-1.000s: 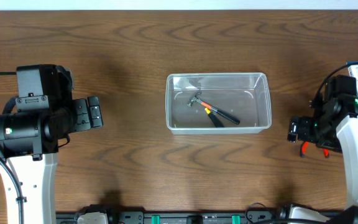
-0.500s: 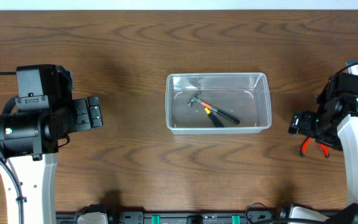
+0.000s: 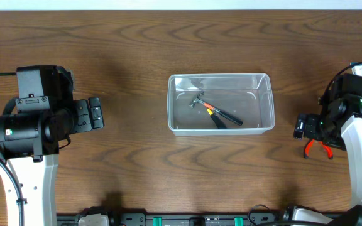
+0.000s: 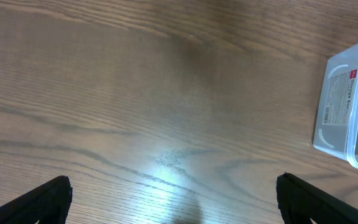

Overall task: Pack container
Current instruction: 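Lower the right gripper toward the red-black pliers' handles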

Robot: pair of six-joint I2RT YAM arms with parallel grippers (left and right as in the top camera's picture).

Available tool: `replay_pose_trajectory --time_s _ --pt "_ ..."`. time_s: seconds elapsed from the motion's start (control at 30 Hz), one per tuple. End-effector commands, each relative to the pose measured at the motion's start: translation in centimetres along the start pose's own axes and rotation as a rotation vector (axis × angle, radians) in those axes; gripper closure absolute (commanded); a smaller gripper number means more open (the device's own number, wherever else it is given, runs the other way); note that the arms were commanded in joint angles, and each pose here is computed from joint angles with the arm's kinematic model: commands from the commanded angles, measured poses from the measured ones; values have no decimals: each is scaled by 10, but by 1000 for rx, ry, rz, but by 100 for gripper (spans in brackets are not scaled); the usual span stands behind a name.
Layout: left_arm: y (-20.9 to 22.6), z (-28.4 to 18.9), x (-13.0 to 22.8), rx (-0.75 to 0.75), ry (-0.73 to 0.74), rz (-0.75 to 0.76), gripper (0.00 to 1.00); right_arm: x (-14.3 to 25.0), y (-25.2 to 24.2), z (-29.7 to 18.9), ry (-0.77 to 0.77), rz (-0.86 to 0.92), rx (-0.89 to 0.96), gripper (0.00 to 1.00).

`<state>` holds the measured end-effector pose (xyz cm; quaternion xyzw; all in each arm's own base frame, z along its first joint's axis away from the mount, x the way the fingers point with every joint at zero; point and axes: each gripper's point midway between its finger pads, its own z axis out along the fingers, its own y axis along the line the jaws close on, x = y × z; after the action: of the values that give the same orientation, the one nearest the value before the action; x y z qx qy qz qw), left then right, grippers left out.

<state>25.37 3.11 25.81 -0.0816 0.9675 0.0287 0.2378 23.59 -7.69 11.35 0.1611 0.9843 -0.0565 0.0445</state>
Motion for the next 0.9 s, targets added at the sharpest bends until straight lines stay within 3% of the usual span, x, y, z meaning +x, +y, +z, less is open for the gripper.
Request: replay_pose_trajectory --time_s 0.0,0.87 --pt "3 1 0 -10 4 -14 2 0 -4 2 -1 -26 12 1" --pt "3 1 0 -10 4 -13 2 -11 1 33 -76 -117 3 1"
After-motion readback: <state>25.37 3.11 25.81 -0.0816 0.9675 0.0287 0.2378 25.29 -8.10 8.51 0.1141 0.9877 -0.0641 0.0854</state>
